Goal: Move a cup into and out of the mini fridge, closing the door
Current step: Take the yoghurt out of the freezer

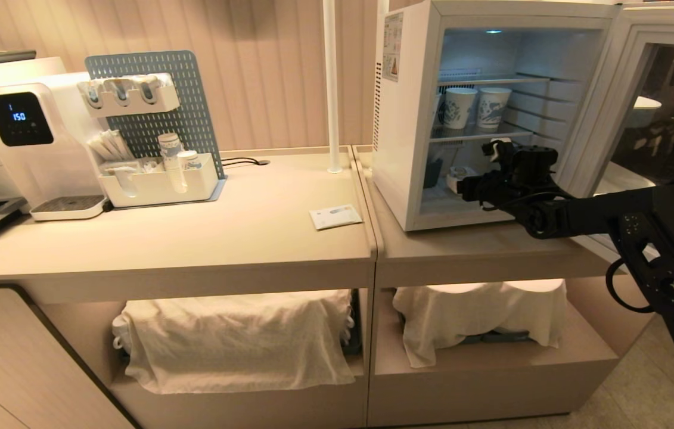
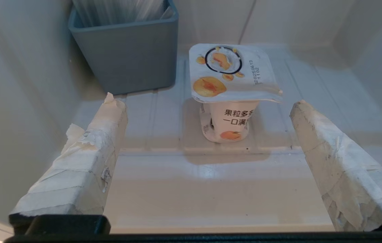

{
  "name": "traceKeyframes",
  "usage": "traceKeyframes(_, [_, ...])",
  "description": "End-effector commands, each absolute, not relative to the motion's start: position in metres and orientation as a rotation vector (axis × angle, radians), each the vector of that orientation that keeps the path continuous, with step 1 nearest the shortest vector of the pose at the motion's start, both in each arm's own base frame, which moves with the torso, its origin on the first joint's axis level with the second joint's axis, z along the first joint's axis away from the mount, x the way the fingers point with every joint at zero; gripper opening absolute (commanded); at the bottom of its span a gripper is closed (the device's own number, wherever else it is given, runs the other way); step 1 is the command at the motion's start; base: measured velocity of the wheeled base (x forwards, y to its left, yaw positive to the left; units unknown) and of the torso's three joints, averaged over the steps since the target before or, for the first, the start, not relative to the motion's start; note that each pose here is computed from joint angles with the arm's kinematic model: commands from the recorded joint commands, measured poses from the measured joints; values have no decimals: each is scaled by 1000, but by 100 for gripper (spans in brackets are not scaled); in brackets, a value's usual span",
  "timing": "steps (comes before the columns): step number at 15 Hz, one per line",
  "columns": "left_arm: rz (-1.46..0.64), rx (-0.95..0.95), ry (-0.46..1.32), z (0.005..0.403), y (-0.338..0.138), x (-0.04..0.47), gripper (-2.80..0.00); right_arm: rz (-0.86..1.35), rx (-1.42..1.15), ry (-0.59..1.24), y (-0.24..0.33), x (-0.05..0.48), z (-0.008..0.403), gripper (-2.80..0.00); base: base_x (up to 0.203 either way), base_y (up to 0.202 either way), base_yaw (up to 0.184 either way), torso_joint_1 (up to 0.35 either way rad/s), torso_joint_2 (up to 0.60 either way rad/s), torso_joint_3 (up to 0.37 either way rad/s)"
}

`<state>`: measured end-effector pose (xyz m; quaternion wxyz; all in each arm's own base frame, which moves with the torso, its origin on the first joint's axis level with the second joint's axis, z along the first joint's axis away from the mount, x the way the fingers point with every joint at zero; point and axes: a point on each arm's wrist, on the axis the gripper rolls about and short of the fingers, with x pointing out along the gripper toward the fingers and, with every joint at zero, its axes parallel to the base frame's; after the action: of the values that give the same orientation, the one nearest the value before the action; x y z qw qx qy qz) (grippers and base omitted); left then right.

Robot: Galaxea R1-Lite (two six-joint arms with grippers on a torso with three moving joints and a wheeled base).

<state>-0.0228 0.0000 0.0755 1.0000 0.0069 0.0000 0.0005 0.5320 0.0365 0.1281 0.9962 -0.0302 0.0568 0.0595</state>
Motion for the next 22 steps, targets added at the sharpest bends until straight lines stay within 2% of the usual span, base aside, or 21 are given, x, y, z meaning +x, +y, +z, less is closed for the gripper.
traceKeyframes(1, [2, 15, 0, 75, 0, -23, -280, 116, -62, 123, 34, 533, 124, 0, 0, 0, 0, 0, 0, 0])
traceKeyframes(7, [2, 14, 0, 75, 0, -23, -280, 115, -60, 141, 32, 536, 114, 0, 0, 0, 0, 0, 0, 0])
traceKeyframes(8, [2, 14, 0, 75, 0, -23, -280, 114, -59, 139, 33, 536, 111, -280, 0, 0, 0, 0, 0, 0])
traceKeyframes(15, [2, 14, 0, 75, 0, -23, -280, 123, -68, 167, 36, 538, 99, -280, 0, 0, 0, 0, 0, 0])
traceKeyframes(22, [2, 14, 0, 75, 0, -23, -280, 135, -77, 167, 42, 537, 103, -280, 0, 0, 0, 0, 0, 0])
